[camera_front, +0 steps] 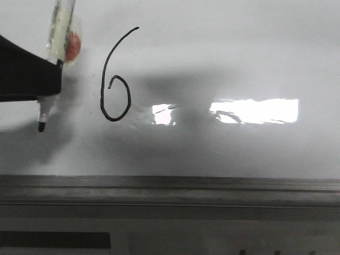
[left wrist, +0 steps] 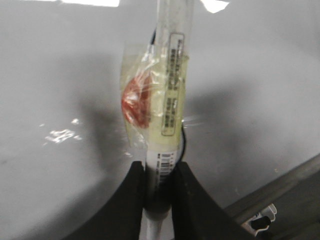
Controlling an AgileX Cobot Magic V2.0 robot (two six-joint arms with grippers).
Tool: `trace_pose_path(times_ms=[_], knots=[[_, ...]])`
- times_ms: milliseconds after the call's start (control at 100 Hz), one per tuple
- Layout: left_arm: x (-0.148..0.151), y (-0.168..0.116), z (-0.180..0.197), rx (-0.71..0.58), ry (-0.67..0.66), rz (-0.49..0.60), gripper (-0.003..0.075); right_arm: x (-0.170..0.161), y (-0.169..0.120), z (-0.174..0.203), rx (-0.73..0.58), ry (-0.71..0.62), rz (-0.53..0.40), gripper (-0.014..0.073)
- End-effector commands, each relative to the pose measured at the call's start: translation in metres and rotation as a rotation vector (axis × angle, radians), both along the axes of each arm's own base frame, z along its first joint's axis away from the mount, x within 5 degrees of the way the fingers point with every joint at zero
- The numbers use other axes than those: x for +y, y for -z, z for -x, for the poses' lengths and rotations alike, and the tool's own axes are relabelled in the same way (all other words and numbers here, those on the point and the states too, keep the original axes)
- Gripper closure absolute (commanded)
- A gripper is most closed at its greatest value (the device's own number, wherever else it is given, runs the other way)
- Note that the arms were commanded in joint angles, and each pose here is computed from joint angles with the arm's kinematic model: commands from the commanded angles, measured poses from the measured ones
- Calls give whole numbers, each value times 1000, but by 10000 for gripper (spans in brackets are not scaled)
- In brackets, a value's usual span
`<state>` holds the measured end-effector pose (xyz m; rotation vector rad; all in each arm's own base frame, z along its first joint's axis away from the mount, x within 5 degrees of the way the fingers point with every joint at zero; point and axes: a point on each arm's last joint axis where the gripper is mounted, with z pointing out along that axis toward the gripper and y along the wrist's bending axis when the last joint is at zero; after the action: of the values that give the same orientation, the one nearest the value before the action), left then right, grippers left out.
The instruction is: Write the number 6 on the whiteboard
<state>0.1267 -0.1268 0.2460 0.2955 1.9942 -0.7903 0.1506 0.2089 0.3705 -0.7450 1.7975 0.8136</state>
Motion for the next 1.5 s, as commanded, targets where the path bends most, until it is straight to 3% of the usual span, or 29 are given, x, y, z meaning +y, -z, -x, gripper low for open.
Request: trace_pose_path(times_ms=[0,450,520,690,780,920,1000,1070,1190,1220,1380,1490], knots=[[3,-11,-12,12,-95,77,741,-5,-24,2,-78,19,-100,127],[9,-7,-17,55,-132,66,734,-5,-24,2,-75,18,-99,128],[9,-7,-17,55,-132,66,680,-5,-24,2,-75,18,-99,128],[9,-7,-17,55,-141,77,426,-5,-24,2,-72,18,-102,128],[9,-7,-17,67,-152,92,386,-5,-24,2,-72,18,-102,128],[11,-10,-15,58,-148,102,386,-5,-24,2,-72,18,-103,132],[14,-16,-11,35,-143,125,386,-7,-25,3,-76,18,-107,183],[18,-24,-6,3,-136,153,386,-8,-27,5,-85,17,-108,296],[29,-42,6,-94,-118,204,398,-14,-30,9,-96,9,-96,605],[32,-46,10,-124,-111,211,423,-16,-30,11,-102,7,-91,670],[49,-67,31,-299,-80,249,738,-31,-27,21,-149,12,-96,657],[61,-77,46,-423,-62,252,741,-49,-21,32,-191,32,-148,657]])
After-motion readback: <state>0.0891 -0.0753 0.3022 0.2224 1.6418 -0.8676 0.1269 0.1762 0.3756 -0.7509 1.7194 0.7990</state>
